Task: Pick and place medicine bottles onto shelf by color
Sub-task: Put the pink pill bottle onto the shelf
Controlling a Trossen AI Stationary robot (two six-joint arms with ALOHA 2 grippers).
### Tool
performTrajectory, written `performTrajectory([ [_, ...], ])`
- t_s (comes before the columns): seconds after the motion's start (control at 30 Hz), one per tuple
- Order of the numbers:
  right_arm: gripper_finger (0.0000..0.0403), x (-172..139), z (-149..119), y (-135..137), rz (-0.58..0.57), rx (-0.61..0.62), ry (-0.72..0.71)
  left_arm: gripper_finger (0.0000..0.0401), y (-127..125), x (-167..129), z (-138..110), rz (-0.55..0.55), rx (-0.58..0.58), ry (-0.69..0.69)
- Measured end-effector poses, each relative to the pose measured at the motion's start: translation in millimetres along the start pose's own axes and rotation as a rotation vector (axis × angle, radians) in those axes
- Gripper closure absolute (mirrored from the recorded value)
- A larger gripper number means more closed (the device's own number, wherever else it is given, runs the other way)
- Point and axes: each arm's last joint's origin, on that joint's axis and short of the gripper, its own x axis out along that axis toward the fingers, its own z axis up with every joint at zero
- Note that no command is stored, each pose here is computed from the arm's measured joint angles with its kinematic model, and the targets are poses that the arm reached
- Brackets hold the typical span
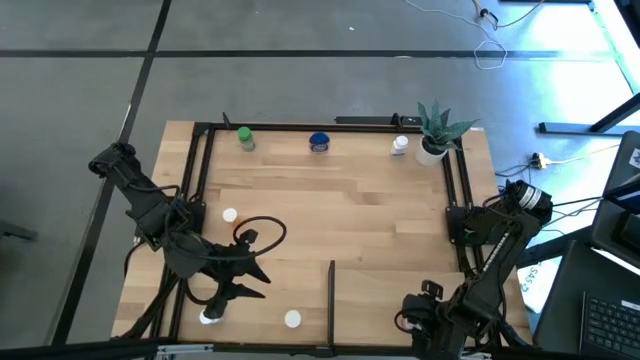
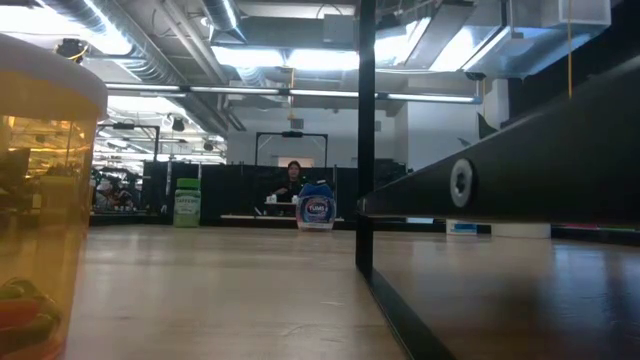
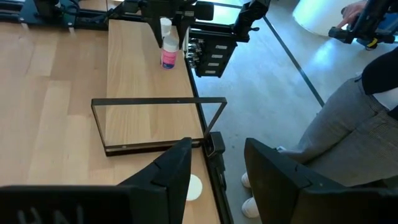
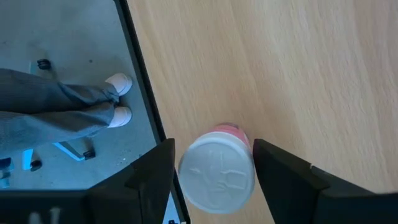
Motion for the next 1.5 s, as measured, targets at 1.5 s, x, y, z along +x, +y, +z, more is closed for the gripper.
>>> performTrajectory([
  [1.5,0.0185,-0.5,-0.9,-4.9,-0.037,-0.004,0.061,0.0258,0.1,0.0,0.0,0.0,0.007,0.001],
])
